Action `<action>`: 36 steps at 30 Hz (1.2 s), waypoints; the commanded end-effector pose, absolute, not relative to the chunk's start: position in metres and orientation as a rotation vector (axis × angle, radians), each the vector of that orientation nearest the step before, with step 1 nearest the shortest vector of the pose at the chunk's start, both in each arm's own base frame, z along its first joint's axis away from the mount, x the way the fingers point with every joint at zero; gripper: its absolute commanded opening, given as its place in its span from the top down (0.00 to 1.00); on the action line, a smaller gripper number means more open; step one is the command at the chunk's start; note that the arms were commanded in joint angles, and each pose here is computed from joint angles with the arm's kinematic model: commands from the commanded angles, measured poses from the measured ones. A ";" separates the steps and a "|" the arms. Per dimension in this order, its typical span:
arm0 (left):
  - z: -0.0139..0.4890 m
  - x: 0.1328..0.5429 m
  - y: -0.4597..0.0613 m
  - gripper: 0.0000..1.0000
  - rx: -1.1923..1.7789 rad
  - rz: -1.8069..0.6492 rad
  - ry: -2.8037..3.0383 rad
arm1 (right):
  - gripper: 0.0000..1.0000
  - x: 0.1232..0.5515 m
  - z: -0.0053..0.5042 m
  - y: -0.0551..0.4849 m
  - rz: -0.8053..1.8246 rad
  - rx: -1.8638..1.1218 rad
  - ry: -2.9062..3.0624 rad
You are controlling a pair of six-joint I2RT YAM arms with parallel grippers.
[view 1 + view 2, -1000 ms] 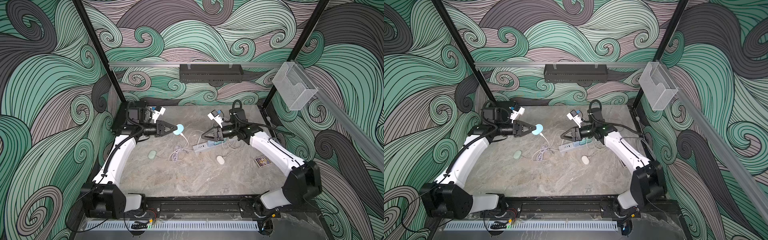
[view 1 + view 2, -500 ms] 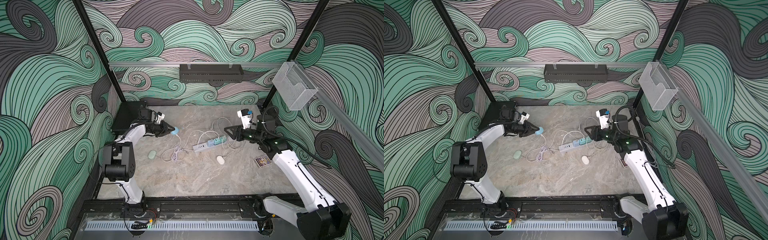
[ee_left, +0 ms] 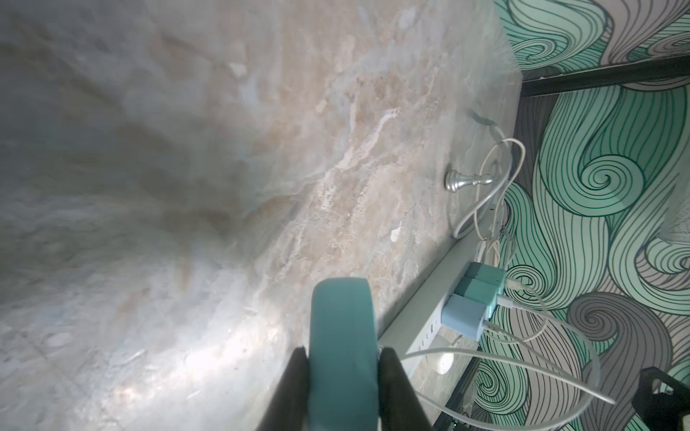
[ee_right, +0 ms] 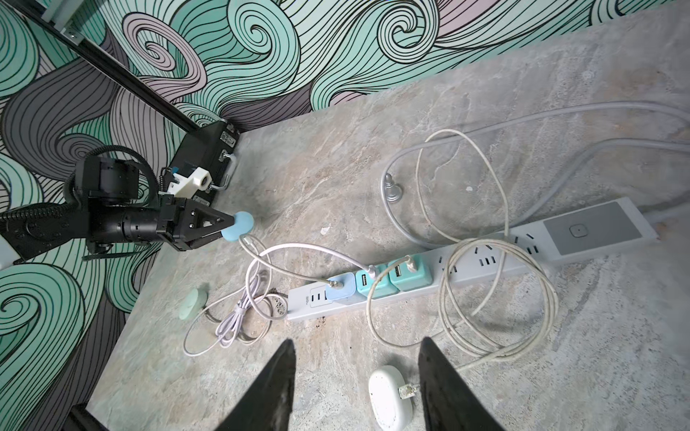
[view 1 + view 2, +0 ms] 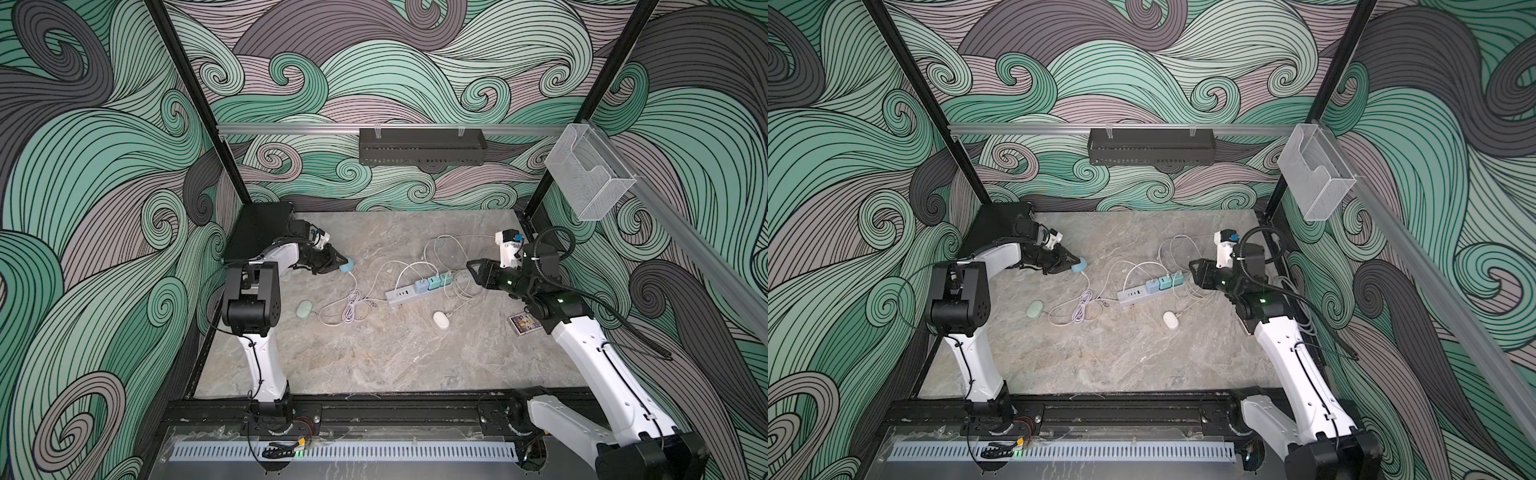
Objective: Charge the bluetooth headset
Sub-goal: Place the bluetooth headset at the center of the board, then reset both arms
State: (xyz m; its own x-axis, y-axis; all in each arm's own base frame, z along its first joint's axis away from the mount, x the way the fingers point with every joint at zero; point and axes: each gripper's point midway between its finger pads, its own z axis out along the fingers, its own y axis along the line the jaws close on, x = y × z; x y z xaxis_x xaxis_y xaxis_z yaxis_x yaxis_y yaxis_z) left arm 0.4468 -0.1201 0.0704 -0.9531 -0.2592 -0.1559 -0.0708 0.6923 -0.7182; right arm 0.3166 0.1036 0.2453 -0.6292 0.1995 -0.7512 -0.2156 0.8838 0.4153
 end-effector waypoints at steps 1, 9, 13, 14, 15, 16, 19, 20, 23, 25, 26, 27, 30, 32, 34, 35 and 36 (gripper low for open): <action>0.064 0.456 -0.113 0.95 -0.279 -1.090 2.651 | 0.47 0.313 0.241 0.092 0.539 0.029 2.170; 0.095 0.448 -0.095 0.34 -0.237 -0.969 2.564 | 0.42 0.316 0.232 0.079 0.420 -0.046 2.125; 0.132 0.424 -0.069 0.29 -0.195 -0.772 2.476 | 0.34 0.323 0.229 0.064 0.306 -0.047 2.040; 0.143 0.417 -0.060 0.28 -0.198 -0.703 2.440 | 0.33 0.325 0.228 0.058 0.265 -0.052 2.017; 0.154 0.410 -0.050 0.28 -0.206 -0.625 2.392 | 0.32 0.327 0.226 0.052 0.221 -0.044 1.999; 0.165 0.403 -0.042 0.28 -0.201 -0.558 2.338 | 0.31 0.328 0.223 0.045 0.180 -0.030 1.987; 0.191 0.381 -0.014 0.28 -0.147 -0.300 2.148 | 0.30 0.329 0.214 0.026 0.048 -0.025 1.934; 0.191 0.373 -0.004 0.28 -0.141 -0.211 2.098 | 0.30 0.329 0.210 0.021 0.007 -0.032 1.908; 0.181 0.355 0.029 0.27 -0.220 0.000 2.004 | 0.28 0.327 0.191 0.008 -0.075 -0.031 1.869; 0.169 0.349 0.038 0.27 -0.245 0.065 2.009 | 0.27 0.329 0.178 0.005 -0.072 -0.022 1.850; 0.163 0.348 0.044 0.26 -0.286 0.085 2.013 | 0.27 0.332 0.172 0.004 -0.057 -0.014 1.836; 0.157 0.350 0.047 0.26 -0.304 0.102 2.010 | 0.27 0.336 0.166 0.004 -0.050 -0.009 1.836; 0.145 0.358 0.056 0.25 -0.359 0.131 1.981 | 0.28 0.352 0.153 0.006 -0.051 -0.025 1.852; 0.136 0.363 0.062 0.25 -0.386 0.152 1.943 | 0.28 0.362 0.145 0.007 -0.053 -0.032 1.851; 0.130 0.368 0.057 0.25 -0.336 0.143 1.932 | 0.28 0.370 0.138 0.007 -0.055 -0.029 1.849; 0.128 0.371 0.054 0.26 -0.304 0.136 1.950 | 0.28 0.372 0.135 0.006 -0.057 -0.021 1.849; 0.128 0.374 0.056 0.26 -0.302 0.149 1.941 | 0.28 0.374 0.131 0.006 -0.058 -0.022 1.849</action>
